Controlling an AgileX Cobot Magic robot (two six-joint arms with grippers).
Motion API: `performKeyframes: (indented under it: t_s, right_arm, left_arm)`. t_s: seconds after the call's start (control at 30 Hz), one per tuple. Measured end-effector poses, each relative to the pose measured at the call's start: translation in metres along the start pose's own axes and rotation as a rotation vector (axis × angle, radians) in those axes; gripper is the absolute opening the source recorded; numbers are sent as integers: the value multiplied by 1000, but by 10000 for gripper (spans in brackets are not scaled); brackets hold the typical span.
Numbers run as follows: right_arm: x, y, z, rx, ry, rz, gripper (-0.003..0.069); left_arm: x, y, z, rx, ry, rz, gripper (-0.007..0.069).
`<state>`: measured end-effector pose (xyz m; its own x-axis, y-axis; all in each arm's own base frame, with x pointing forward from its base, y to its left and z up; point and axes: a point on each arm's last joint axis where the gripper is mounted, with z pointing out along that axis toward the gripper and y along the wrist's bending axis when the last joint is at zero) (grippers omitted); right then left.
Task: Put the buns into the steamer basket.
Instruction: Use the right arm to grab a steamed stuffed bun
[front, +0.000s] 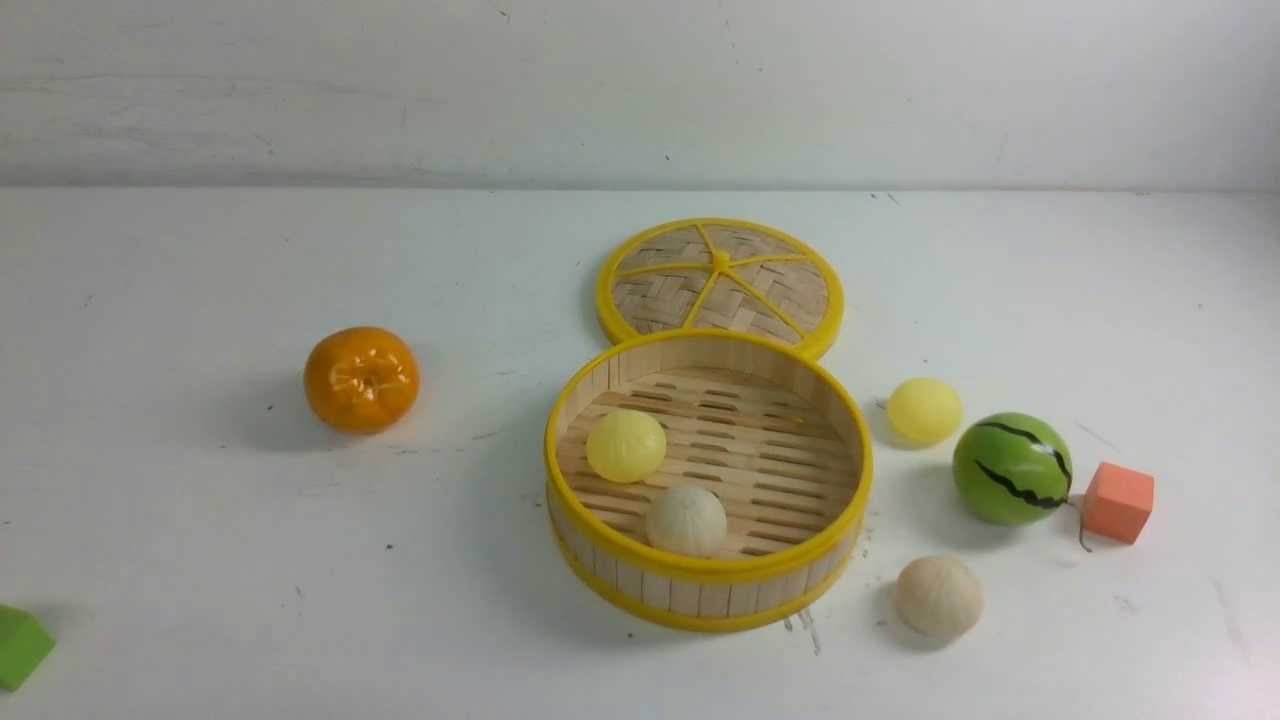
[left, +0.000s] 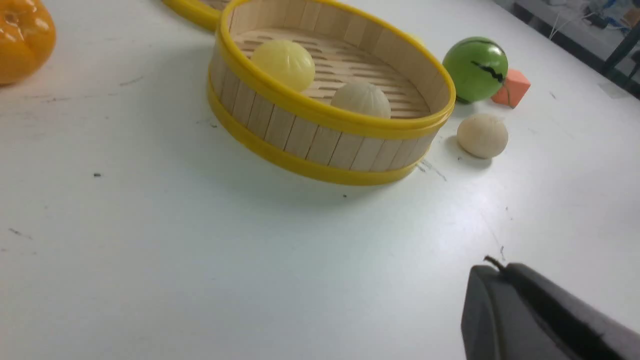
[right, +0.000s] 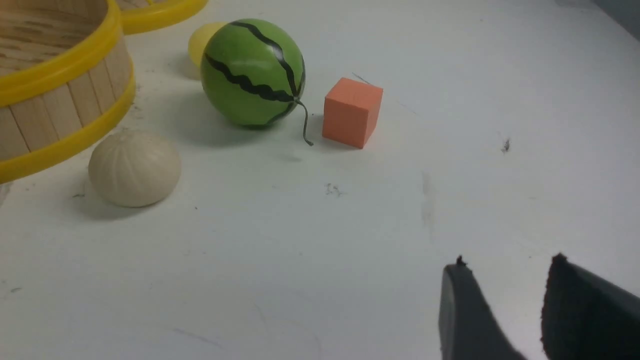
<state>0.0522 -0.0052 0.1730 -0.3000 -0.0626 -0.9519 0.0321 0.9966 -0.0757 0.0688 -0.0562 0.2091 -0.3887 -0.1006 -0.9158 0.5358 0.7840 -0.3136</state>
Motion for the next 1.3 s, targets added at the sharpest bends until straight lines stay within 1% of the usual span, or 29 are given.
performKeyframes:
  t_s: [0.17, 0.23, 0.3, 0.33, 0.37, 0.4, 0.43, 0.47, 0.5, 0.53, 0.57, 0.6, 0.67, 0.73, 0.8, 0.87, 0.9, 0.93, 0.97, 1.0, 1.03, 1.07, 1.1, 1.13, 1.17, 1.2, 1.23, 1.27, 1.3]
  right_arm:
    - [0, 0, 0, 1, -2, -5, 239]
    - [-1, 1, 0, -6, -16, 26, 239]
    - [-3, 3, 1, -33, -44, 153, 239]
    - [-4, 3, 1, -41, -54, 188, 239]
    - [-8, 6, 0, -85, -88, 385, 239]
    - [-8, 6, 0, -90, -91, 408, 239]
    - [-11, 8, 0, -125, -113, 583, 239]
    - [-12, 8, -1, -129, -116, 596, 239]
    - [-15, 9, -1, -164, -141, 762, 239]
    - [-18, 9, -2, -182, -167, 840, 239]
    - [-18, 9, -2, -182, -167, 844, 239]
    - [-22, 8, -3, -200, -211, 912, 239]
    - [-25, 8, -4, -211, -207, 944, 239]
    - [-31, 10, -7, -229, -171, 937, 239]
    - [-49, 12, -15, -265, -115, 877, 239]
    - [-74, 16, -21, -297, -12, 747, 239]
    - [-87, 19, -20, -307, 76, 650, 239]
    - [-104, 21, -21, -328, 118, 581, 239]
    - [-117, 25, -14, -340, 221, 483, 239]
    - [-124, 26, -15, -350, 223, 466, 239]
    - [-137, 31, -3, -363, 346, 365, 239]
    - [-153, 36, 8, -376, 426, 296, 239]
    - [-160, 39, 19, -381, 487, 256, 239]
    - [-159, 41, 25, -380, 527, 246, 239]
    - [-168, 46, 42, -385, 605, 206, 239]
    - [-169, 53, 65, -384, 708, 178, 239]
    - [-169, 58, 83, -384, 771, 159, 239]
    - [-171, 59, 86, -386, 777, 155, 239]
    - [-168, 69, 111, -390, 871, 130, 239]
  left_arm:
    - [3, 0, 0, -4, 33, 0, -13]
    - [3, 0, 0, -4, 34, 0, -13]
    - [3, 0, 0, -4, 34, 0, -13]
    - [3, 0, 0, -4, 34, 0, -13]
    - [3, 0, 0, -5, 35, 0, -13]
    - [3, 0, 0, -5, 35, 0, -13]
    - [3, 0, 0, -5, 35, 0, -13]
    - [3, 0, 0, -5, 35, 0, -13]
    - [3, 0, 0, -5, 35, 0, -13]
    - [3, 0, 0, -5, 35, 0, -13]
    - [3, 0, 0, -5, 35, 0, -13]
    - [3, 0, 0, -5, 35, 0, -13]
    - [3, 0, 0, -5, 36, 0, -13]
    - [3, 0, 0, -5, 38, 0, -13]
    - [4, 0, 0, -5, 42, 0, -13]
    - [4, 1, 0, -6, 47, 0, -13]
    - [4, 1, 0, -6, 49, 0, -13]
    - [5, 1, 0, -6, 50, 0, -13]
    - [5, 1, 0, -7, 50, 0, -13]
    - [5, 1, 0, -7, 50, 0, -13]
    - [5, 1, 0, -7, 50, 0, -13]
    - [5, 1, 0, -7, 50, 0, -13]
    - [5, 1, 0, -7, 50, 0, -13]
    - [5, 1, 0, -7, 50, 0, -13]
    - [5, 1, 0, -7, 50, 0, -13]
    - [5, 1, 0, -7, 50, 0, -13]
    - [5, 1, 0, -7, 50, 0, -13]
    - [5, 1, 0, -7, 51, 0, -13]
    - [5, 1, 0, -7, 51, 0, -13]
